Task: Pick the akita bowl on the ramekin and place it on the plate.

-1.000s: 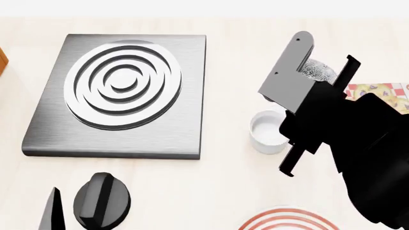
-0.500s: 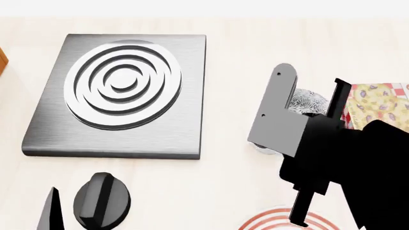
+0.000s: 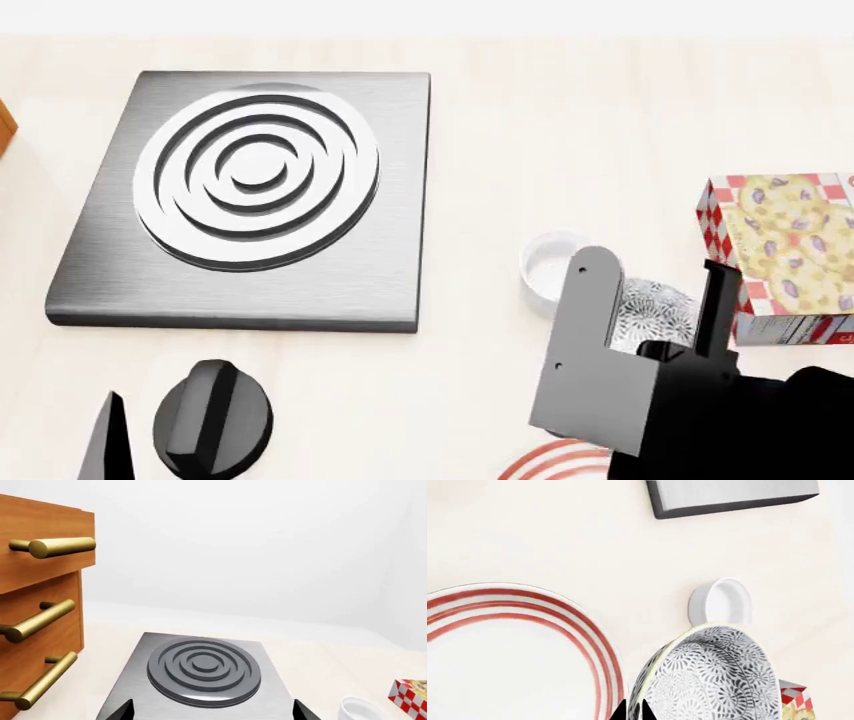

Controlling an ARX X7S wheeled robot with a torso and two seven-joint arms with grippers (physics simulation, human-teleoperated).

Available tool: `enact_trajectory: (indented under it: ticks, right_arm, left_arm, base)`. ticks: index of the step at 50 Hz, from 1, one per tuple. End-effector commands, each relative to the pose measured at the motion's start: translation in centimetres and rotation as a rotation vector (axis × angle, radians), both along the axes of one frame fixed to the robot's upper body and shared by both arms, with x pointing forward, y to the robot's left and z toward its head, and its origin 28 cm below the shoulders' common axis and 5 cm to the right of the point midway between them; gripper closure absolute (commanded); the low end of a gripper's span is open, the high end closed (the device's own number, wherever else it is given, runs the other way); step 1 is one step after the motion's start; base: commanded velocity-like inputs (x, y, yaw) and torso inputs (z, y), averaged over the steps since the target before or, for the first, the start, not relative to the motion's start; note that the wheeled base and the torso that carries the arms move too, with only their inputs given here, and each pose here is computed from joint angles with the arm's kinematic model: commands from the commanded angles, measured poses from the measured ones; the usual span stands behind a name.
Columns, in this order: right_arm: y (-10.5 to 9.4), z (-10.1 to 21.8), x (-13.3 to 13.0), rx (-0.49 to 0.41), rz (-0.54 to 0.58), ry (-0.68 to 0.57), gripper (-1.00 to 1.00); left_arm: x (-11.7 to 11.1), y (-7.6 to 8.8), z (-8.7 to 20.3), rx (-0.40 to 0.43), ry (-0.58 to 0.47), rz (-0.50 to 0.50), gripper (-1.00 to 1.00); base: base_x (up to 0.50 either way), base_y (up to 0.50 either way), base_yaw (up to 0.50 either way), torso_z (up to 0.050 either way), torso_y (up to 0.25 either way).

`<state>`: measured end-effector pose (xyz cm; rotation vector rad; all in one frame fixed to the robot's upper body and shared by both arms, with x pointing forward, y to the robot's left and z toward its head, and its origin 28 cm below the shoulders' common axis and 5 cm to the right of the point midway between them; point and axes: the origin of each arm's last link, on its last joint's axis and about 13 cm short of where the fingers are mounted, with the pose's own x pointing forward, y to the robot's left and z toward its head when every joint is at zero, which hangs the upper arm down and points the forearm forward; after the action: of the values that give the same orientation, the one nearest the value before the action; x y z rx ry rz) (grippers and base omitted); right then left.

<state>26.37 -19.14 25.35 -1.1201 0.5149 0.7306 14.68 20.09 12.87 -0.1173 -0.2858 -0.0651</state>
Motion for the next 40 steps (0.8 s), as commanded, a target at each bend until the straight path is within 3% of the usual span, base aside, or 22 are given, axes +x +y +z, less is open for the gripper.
enact_trajectory:
  ticks: [1,40]
  right_arm:
    - [-0.2,-0.4,-1.4,-0.014,0.02,0.004,1.0]
    - [-0.2,-3.1,-4.6,-0.014,0.066,0.104,1.0]
  left_arm:
    - [0.0,0.0,0.0,0.002,-0.001,0.0,-1.0]
    - [0.1,-0.1,0.0,0.005,0.002,0.002,-1.0]
  base:
    - [0.0,0.0,0.0,0.0,0.0]
    - [0.0,0.0,0.0,0.0,0.0]
